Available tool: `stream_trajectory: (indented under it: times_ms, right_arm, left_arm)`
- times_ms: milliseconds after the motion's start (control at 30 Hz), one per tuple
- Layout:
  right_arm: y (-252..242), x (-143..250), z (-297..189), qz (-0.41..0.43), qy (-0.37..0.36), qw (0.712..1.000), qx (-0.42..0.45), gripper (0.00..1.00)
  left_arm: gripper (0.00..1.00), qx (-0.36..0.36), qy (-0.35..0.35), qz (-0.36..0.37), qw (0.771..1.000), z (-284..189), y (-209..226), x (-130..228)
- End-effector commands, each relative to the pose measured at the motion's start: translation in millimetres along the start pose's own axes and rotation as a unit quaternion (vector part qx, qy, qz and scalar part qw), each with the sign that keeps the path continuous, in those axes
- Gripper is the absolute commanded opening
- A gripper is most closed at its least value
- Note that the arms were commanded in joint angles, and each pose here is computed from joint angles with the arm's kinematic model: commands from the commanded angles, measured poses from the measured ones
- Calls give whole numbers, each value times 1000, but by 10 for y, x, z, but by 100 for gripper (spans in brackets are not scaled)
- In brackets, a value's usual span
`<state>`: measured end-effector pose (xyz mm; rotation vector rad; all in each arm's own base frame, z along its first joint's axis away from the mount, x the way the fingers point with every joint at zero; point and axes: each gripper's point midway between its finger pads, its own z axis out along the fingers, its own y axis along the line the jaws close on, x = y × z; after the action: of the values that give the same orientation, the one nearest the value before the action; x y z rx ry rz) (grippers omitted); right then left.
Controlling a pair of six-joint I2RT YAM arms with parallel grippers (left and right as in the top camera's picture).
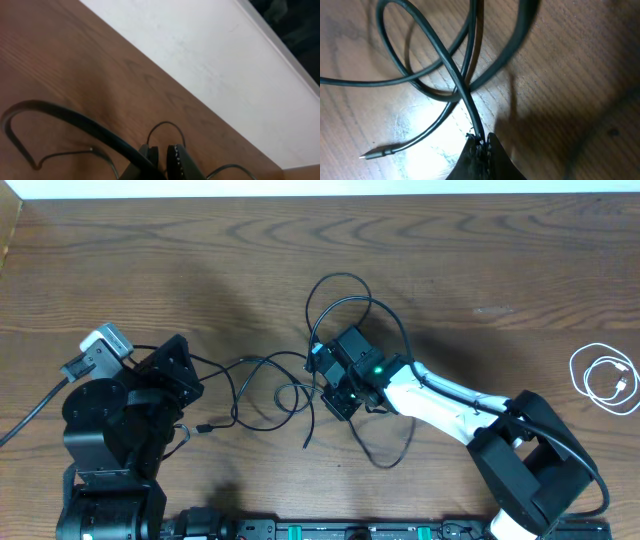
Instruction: Untangle cables
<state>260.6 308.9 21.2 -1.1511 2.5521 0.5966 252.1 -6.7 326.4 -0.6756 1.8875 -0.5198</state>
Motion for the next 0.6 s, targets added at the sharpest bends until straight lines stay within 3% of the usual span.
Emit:
stream_trajectory:
  times_ms: [0,167,333,433,567]
  right_arm:
    - [148,-326,-320,-5,-55,998,-29,1]
    - [153,-626,-947,-20,-135,991,3,1]
    - [-126,-634,-1578,-4,-179,977,116,1]
    - [-152,-587,-1822,5,-194,972,133,1]
    - [107,-557,-1918,-9,-203,976,76,1]
  left_arm:
    - [13,-1,7,11,1000,3,12,27]
    - [11,-8,15,-4,1000,67,32,41]
    - [8,-45,10,-131,990,197,154,29]
    - [8,-65,11,-246,967,301,214,57]
    - [9,-82,46,-414,905,485,212,215]
